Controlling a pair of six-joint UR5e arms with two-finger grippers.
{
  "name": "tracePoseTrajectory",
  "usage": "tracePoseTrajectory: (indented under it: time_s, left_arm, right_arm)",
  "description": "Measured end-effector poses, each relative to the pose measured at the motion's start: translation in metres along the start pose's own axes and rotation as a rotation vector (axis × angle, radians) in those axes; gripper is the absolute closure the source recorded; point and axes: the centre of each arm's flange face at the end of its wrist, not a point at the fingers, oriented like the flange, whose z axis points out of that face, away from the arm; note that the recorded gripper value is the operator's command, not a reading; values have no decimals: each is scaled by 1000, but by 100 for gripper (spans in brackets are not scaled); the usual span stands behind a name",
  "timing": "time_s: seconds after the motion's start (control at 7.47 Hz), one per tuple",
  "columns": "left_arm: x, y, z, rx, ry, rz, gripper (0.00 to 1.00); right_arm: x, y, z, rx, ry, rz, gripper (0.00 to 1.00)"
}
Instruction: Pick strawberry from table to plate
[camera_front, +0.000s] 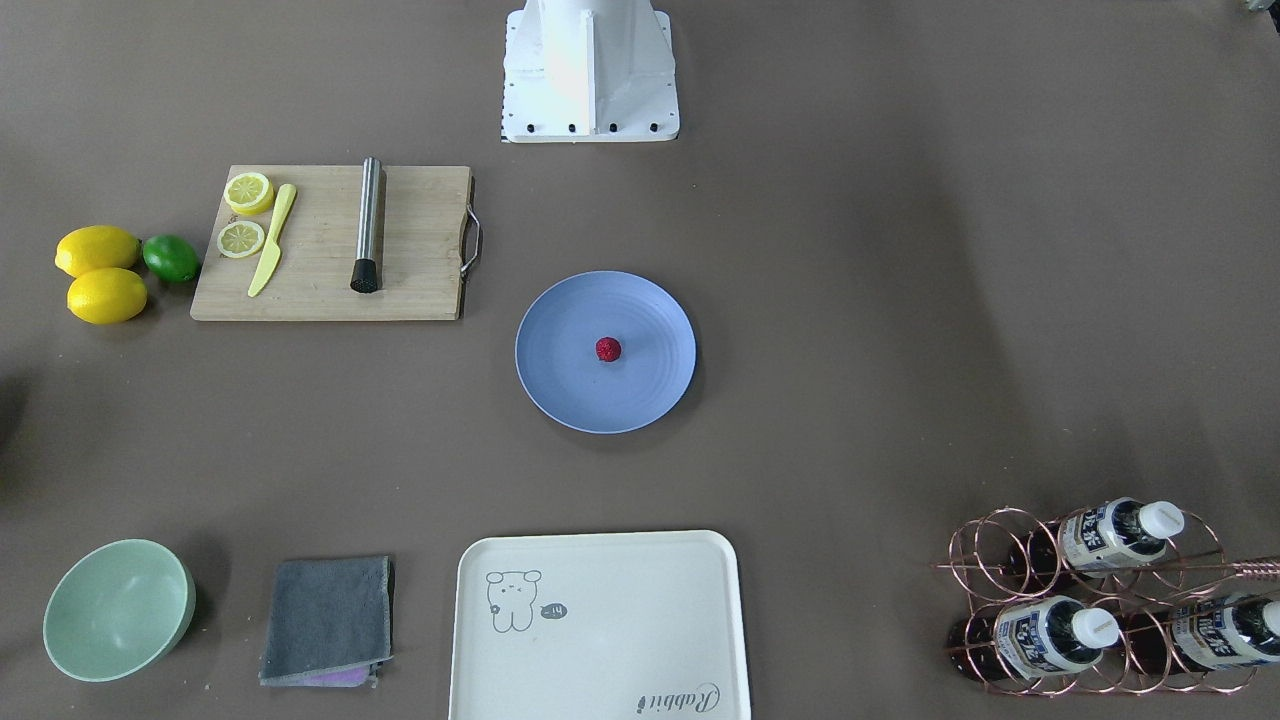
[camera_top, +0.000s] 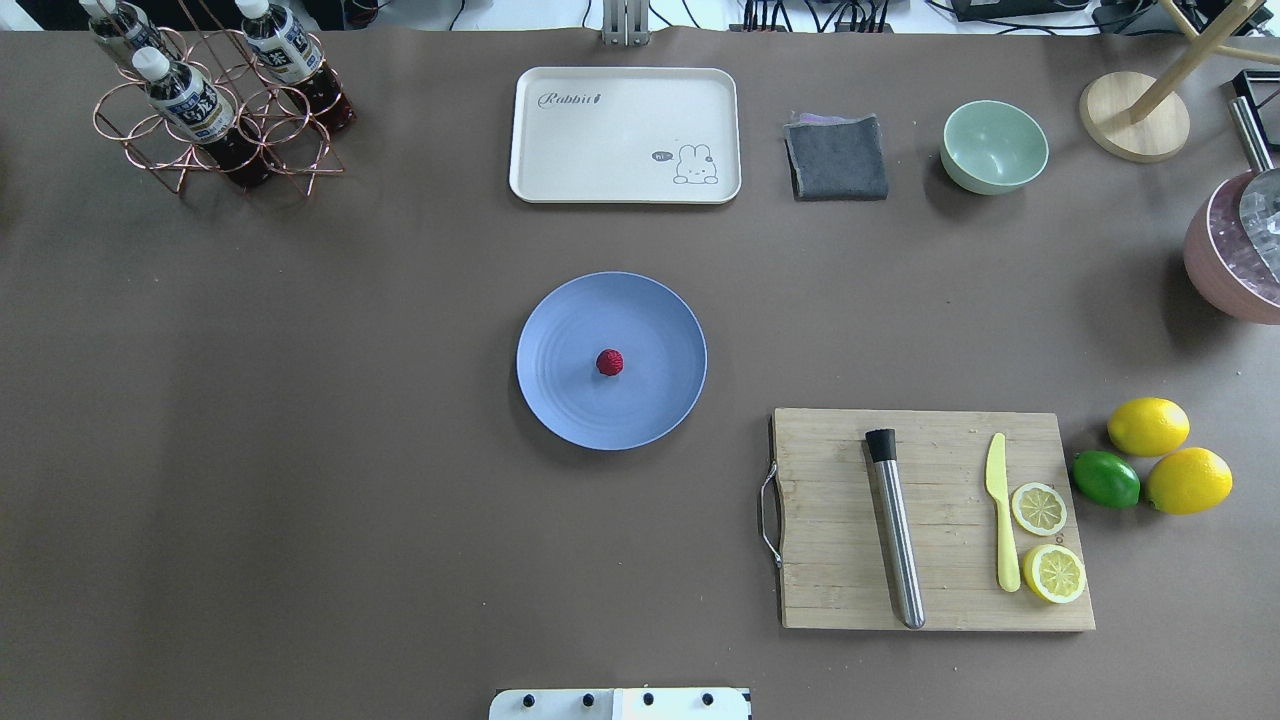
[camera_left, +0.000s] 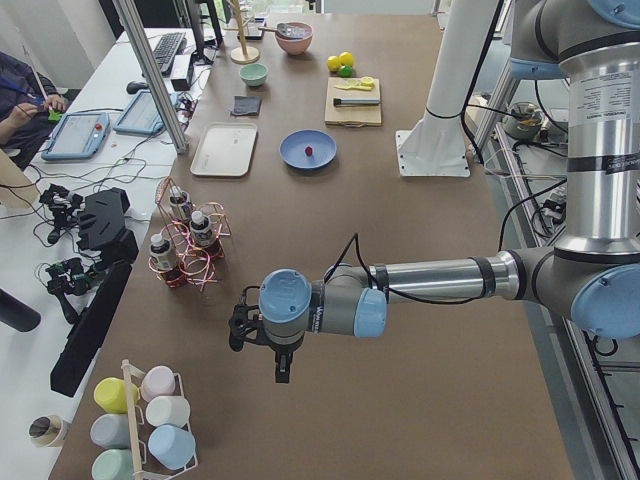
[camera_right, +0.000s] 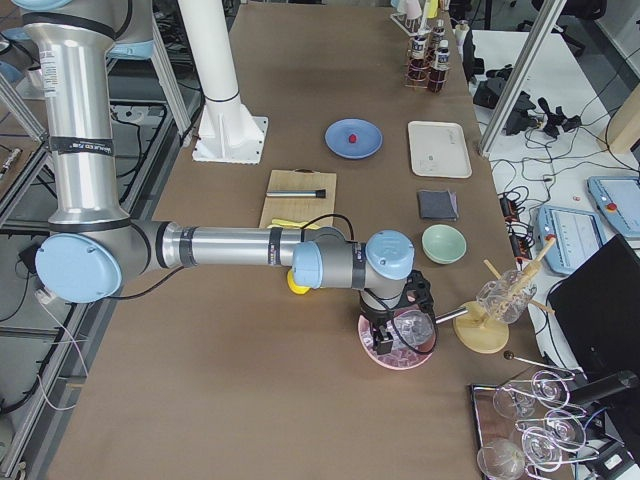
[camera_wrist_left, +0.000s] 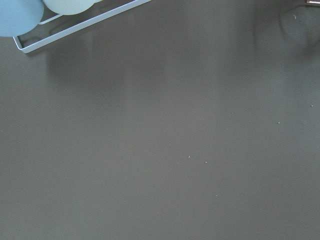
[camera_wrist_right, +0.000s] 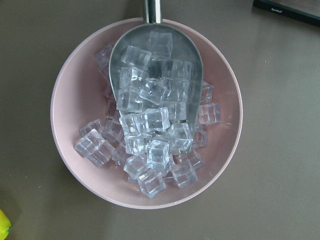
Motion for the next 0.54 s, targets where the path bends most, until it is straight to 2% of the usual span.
tracePoseTrajectory:
  time_s: [0.54]
  left_arm:
    - [-3,3,2,-7,-1,-9,2]
  right_arm:
    - [1,5,4,-6,-1,6,0]
